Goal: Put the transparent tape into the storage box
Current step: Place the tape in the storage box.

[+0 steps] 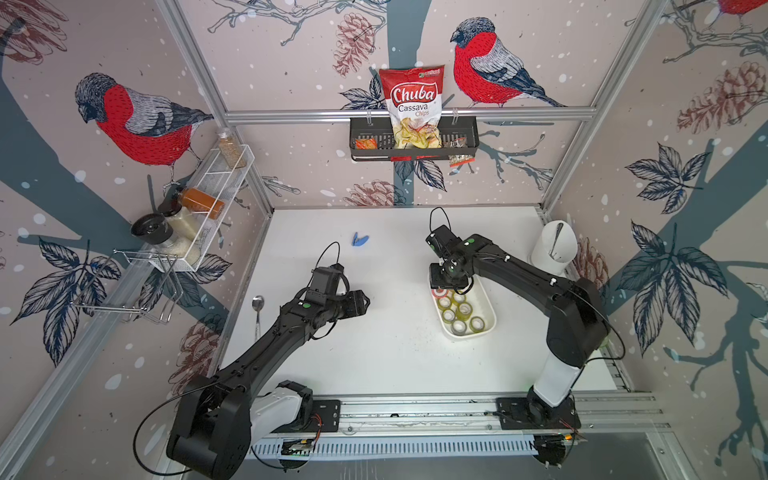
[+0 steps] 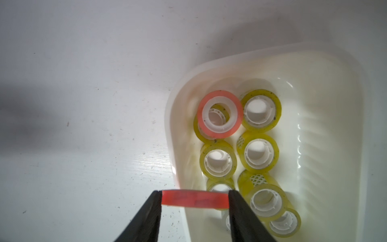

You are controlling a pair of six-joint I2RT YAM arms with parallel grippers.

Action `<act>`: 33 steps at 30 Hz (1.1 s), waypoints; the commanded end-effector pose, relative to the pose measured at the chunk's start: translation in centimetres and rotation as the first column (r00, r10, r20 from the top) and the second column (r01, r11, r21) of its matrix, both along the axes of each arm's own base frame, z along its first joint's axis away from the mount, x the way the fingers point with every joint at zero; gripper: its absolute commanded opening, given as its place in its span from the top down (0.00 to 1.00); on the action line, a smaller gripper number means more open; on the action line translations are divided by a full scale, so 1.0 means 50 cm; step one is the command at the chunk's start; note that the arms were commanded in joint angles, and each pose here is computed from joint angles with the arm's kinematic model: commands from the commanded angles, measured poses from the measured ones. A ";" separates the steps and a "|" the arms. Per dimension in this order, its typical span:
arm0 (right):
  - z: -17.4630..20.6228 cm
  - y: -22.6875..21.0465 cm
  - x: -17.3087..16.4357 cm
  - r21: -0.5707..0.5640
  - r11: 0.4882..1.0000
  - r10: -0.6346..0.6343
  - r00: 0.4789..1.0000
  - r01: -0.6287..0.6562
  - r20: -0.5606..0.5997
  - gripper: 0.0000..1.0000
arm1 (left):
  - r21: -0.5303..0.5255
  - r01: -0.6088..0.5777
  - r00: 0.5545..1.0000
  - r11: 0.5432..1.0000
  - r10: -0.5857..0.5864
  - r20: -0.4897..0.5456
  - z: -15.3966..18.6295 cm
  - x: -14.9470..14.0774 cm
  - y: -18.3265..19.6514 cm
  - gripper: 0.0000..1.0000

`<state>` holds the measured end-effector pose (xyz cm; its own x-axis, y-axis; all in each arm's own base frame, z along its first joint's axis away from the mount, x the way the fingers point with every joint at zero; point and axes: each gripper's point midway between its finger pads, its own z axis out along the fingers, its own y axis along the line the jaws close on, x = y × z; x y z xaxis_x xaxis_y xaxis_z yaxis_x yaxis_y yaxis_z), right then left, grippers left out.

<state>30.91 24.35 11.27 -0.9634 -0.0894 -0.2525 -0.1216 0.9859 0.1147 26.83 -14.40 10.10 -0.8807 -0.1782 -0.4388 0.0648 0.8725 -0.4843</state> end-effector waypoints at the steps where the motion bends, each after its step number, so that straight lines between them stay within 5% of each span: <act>1: -0.005 -0.017 0.021 0.006 1.000 -0.008 1.000 0.008 0.016 0.48 | 0.001 -0.001 1.000 1.000 0.001 0.012 0.004 0.007 0.000 0.27; 12: -0.015 -0.069 0.068 0.040 0.996 -0.075 0.997 0.074 0.021 0.50 | 0.011 -0.001 1.000 1.000 0.001 0.002 0.000 0.007 0.002 0.27; 23: -0.055 -0.087 -0.010 -0.021 1.000 -0.018 0.999 0.017 -0.047 0.46 | 0.009 -0.001 1.000 1.000 0.001 0.001 -0.003 0.006 0.001 0.27; 33: -0.104 -0.093 -0.003 -0.116 0.993 0.025 0.997 -0.033 -0.074 0.28 | 0.013 -0.005 1.000 1.000 0.005 0.003 -0.001 0.005 0.004 0.27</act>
<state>30.21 20.24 6.30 -0.9798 -0.1177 -0.1614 -0.1279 0.9903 0.0539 26.88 -14.41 9.84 -0.8853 -0.1763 -0.4303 0.0597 0.8745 -0.4812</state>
